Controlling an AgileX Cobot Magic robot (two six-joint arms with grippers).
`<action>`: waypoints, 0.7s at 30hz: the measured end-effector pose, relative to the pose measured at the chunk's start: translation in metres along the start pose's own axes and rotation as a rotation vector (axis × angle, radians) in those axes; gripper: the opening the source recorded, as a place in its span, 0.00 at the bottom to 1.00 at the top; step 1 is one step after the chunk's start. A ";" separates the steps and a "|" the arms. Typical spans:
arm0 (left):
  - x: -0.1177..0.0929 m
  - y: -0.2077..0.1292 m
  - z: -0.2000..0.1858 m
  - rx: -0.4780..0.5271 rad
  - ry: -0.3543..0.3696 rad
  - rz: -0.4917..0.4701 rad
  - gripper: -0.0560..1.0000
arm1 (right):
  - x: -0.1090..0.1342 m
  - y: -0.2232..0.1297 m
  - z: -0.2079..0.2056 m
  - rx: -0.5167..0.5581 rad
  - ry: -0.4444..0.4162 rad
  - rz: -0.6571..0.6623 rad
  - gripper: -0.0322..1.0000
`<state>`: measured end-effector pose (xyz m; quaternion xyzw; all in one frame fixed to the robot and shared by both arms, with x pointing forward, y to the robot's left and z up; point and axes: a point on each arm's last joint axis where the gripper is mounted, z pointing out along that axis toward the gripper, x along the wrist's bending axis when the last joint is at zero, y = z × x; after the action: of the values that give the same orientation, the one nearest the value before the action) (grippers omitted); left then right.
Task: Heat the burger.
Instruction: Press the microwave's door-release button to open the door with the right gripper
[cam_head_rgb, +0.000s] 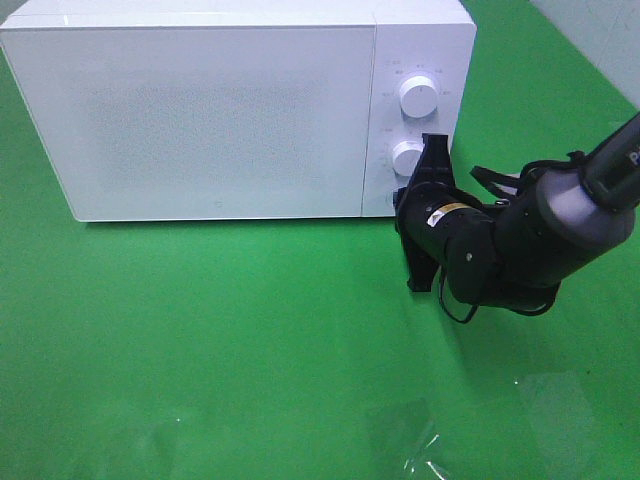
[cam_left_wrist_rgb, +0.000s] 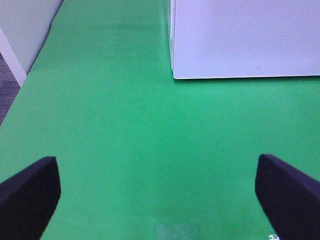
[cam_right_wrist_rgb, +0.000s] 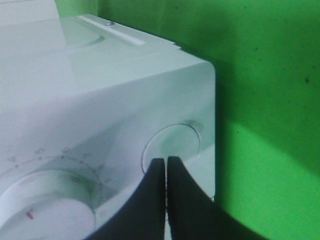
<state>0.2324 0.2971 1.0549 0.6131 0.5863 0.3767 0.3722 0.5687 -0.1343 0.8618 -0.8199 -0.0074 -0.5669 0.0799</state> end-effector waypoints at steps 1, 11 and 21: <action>0.000 0.000 0.000 0.000 0.000 0.000 0.98 | 0.000 0.000 0.000 0.000 0.000 0.000 0.03; 0.000 0.000 0.000 0.000 0.000 0.000 0.98 | 0.000 0.001 0.005 -0.027 0.029 -0.013 0.03; 0.000 0.000 0.000 0.000 0.000 0.000 0.98 | -0.004 0.002 0.011 -0.047 0.046 -0.019 0.03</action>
<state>0.2324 0.2971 1.0549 0.6131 0.5863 0.3767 0.3722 0.5778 -0.1340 0.8539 -0.8081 0.0002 -0.5865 0.0555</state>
